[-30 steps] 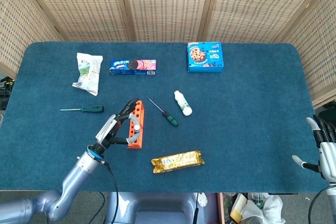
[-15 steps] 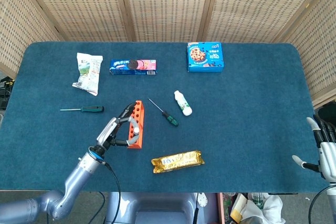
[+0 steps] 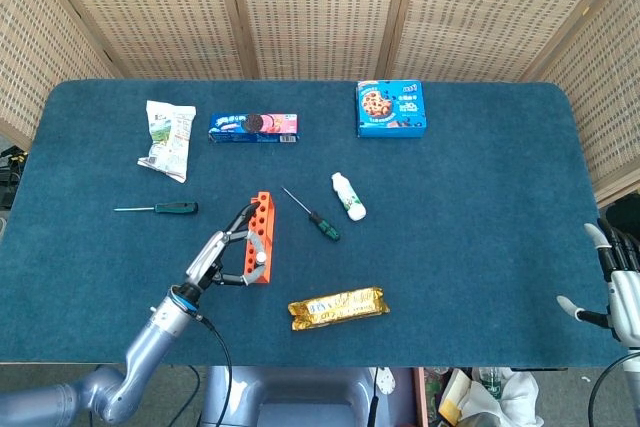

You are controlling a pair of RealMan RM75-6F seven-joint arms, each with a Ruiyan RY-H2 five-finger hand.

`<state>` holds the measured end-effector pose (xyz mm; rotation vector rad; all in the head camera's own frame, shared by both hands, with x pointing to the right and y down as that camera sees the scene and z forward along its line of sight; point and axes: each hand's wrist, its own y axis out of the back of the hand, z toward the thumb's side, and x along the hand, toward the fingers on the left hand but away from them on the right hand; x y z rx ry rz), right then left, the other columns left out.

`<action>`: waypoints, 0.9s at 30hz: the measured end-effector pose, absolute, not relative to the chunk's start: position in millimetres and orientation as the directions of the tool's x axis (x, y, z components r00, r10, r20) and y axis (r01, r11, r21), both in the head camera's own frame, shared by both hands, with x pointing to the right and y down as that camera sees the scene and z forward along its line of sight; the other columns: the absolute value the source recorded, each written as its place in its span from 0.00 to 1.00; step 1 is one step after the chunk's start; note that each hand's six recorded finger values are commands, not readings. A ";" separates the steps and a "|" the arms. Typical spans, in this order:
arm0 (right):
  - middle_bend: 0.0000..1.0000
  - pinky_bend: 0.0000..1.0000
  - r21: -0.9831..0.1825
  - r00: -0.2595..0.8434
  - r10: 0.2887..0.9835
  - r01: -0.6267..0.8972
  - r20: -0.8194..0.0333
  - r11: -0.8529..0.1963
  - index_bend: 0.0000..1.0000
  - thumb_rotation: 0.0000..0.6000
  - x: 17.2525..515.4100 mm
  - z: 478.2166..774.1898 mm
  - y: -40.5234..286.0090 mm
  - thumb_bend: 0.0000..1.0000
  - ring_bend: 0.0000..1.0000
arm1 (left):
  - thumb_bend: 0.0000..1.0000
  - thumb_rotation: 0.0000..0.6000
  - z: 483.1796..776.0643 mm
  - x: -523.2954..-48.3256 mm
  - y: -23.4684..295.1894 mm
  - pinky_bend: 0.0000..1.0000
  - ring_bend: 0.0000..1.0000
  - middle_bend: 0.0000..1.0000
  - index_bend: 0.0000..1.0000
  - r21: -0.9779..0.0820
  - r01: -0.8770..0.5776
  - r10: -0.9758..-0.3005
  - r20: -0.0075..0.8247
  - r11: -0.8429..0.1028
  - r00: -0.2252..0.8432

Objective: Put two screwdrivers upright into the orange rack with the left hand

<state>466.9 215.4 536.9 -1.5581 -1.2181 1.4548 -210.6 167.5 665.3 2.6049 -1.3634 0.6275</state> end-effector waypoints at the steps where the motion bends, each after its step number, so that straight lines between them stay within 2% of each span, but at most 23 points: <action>1: 0.00 0.00 -0.924 -0.059 0.934 0.183 -0.352 -0.337 0.00 1.00 466.8 536.9 215.3 0.00 0.00 | 0.39 1.00 665.6 -210.8 167.5 0.00 0.00 0.00 0.69 -0.077 -0.810 -0.755 0.422 -0.581 0.502; 11: 0.00 0.00 -0.923 -0.059 0.934 0.185 -0.352 -0.336 0.00 1.00 467.2 536.6 215.7 0.00 0.00 | 0.39 1.00 668.1 -211.9 169.6 0.00 0.00 0.00 0.60 -0.110 -0.796 -0.744 0.451 -0.595 0.493; 14: 0.00 0.00 -0.923 -0.059 0.934 0.185 -0.352 -0.336 0.00 1.00 467.1 536.6 215.6 0.00 0.00 | 0.35 1.00 668.0 -212.0 170.0 0.00 0.00 0.00 0.58 -0.118 -0.789 -0.738 0.459 -0.603 0.495; 18: 0.00 0.00 -0.923 -0.060 0.934 0.185 -0.353 -0.337 0.00 1.00 467.4 536.8 215.7 0.00 0.00 | 0.27 1.00 667.1 -210.7 171.8 0.00 0.00 0.00 0.50 -0.119 -0.780 -0.728 0.465 -0.615 0.503; 27: 0.00 0.00 -0.924 -0.059 0.934 0.185 -0.351 -0.336 0.00 1.00 467.2 536.5 215.7 0.00 0.00 | 0.22 1.00 662.5 -211.4 171.5 0.00 0.00 0.00 0.33 -0.146 -0.772 -0.735 0.452 -0.619 0.505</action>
